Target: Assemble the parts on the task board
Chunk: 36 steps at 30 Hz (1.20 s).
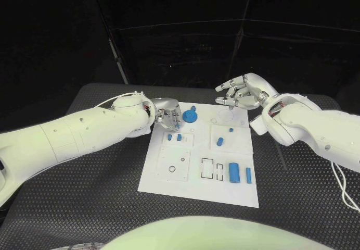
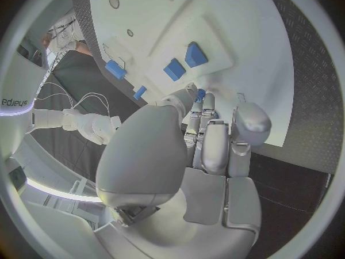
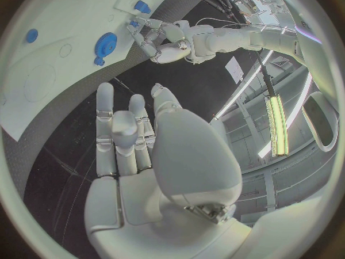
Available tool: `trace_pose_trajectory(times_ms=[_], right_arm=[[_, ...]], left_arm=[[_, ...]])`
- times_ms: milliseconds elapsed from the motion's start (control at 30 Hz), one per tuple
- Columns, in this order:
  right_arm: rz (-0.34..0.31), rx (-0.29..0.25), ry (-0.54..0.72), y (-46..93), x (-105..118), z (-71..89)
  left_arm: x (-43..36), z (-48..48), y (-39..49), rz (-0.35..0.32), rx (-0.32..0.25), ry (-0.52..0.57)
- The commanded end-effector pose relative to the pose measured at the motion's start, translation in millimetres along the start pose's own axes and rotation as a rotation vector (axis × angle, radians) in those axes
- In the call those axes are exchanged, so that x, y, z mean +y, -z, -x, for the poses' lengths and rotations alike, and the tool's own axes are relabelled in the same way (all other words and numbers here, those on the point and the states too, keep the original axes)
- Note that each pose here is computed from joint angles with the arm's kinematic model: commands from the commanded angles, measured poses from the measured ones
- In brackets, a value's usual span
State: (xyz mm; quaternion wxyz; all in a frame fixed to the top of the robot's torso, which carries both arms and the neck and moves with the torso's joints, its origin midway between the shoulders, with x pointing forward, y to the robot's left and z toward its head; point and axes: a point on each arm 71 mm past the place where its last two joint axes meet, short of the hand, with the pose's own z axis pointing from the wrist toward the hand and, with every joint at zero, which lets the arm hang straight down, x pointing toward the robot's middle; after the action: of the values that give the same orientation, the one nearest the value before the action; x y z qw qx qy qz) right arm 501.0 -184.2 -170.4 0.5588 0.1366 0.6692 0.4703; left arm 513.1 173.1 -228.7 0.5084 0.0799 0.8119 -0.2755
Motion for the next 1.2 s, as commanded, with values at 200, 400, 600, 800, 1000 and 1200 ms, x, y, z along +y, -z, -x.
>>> trace_pose_trajectory(times_ms=[200, 400, 600, 800, 1000, 1200], right_arm=[[0.012, 0.004, -0.004, -0.6, 2.1, -0.2], [0.012, 0.004, -0.004, -0.6, 2.1, -0.3], [0.012, 0.004, -0.004, -0.6, 2.2, -0.4], [0.012, 0.005, -0.004, -0.8, 2.2, -0.5], [0.011, 0.005, -0.004, -0.7, 1.8, -0.2], [0.003, 0.002, -0.001, -0.5, -0.1, 1.2]], left_arm=[[-0.8, -0.6, -1.4, 0.005, 0.013, 0.011], [-1.5, -0.9, -3.1, 0.008, 0.014, 0.012], [-1.2, -0.9, -4.1, 0.01, 0.012, 0.012], [-0.9, -1.1, -4.2, 0.012, 0.014, 0.012], [-1.0, -1.0, -3.9, 0.011, 0.013, 0.012], [-0.8, 0.0, -2.5, 0.008, -0.002, 0.013]])
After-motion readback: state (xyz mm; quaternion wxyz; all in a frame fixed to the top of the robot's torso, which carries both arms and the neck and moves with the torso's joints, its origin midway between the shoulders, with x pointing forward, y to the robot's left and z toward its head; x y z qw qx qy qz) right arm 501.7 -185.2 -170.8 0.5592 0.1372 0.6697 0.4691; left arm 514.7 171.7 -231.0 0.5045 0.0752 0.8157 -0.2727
